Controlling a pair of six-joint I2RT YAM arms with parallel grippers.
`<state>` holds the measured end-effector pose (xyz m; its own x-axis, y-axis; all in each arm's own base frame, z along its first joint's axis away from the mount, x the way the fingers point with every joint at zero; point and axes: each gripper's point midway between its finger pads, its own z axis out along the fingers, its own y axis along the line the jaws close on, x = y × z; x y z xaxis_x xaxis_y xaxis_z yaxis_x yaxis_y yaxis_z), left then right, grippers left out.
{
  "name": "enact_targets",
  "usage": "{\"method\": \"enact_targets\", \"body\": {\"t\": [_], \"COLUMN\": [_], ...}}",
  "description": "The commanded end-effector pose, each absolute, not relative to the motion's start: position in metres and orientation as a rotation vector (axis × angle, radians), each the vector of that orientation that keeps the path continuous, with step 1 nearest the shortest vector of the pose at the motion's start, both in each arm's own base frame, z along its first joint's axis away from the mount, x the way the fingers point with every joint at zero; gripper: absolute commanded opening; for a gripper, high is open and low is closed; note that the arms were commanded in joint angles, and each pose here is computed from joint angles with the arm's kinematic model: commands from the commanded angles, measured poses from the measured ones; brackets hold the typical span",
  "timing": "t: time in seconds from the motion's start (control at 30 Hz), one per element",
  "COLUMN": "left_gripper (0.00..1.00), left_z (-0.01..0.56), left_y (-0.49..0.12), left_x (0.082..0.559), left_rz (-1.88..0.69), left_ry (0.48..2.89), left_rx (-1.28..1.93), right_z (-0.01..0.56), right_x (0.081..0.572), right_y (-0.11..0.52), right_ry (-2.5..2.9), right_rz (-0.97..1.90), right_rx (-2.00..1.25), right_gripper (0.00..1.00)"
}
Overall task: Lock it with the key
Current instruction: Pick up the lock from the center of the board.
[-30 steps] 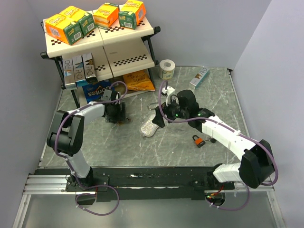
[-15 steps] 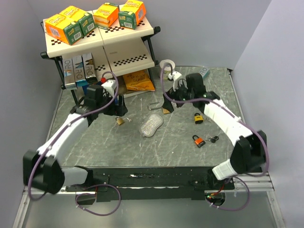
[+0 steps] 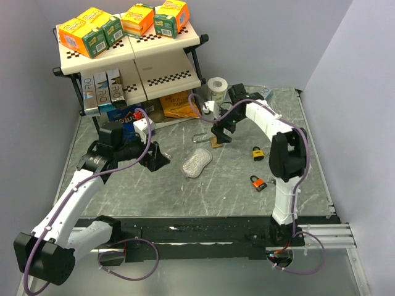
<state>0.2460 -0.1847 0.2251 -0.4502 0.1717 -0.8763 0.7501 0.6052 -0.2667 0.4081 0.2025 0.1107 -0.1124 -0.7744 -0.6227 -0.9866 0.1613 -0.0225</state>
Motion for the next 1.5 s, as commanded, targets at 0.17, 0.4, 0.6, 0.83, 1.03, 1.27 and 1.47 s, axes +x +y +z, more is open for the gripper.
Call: {"method": "enact_targets", "body": {"t": [0.17, 0.4, 0.6, 0.83, 1.03, 1.27, 1.47], "left_gripper": [0.96, 0.96, 0.96, 0.96, 0.96, 0.96, 0.96], "left_z": [0.239, 0.238, 0.235, 0.23, 0.231, 0.236, 0.243], "left_y": [-0.194, -0.197, -0.197, -0.197, -0.197, -0.197, -0.194], "left_x": [0.229, 0.23, 0.234, 0.233, 0.235, 0.24, 0.245], "left_rz": [-0.931, -0.972, -0.972, -0.964, -0.962, -0.95, -0.927], "left_ry": [1.894, 1.927, 1.951, 1.957, 1.951, 1.942, 1.937], "left_rx": [0.785, 0.733, 0.724, 0.739, 0.748, 0.729, 0.665], "right_z": [0.079, 0.057, 0.044, 0.028, 0.028, 0.024, 0.025], "right_x": [0.423, 0.425, 0.423, 0.407, 0.394, 0.393, 0.393], "right_y": [0.202, 0.21, 0.217, 0.217, 0.208, 0.199, 0.198], "right_ry": [1.755, 1.727, 1.744, 1.79, 1.823, 2.032, 2.088], "right_rz": [0.553, 0.534, 0.575, 0.667, 0.671, 0.595, 0.505], "right_rx": [-1.988, -2.063, -2.102, -2.18, -2.235, -2.085, -1.979], "right_gripper": [0.99, 0.99, 0.99, 0.97, 0.88, 0.77, 0.74]}}
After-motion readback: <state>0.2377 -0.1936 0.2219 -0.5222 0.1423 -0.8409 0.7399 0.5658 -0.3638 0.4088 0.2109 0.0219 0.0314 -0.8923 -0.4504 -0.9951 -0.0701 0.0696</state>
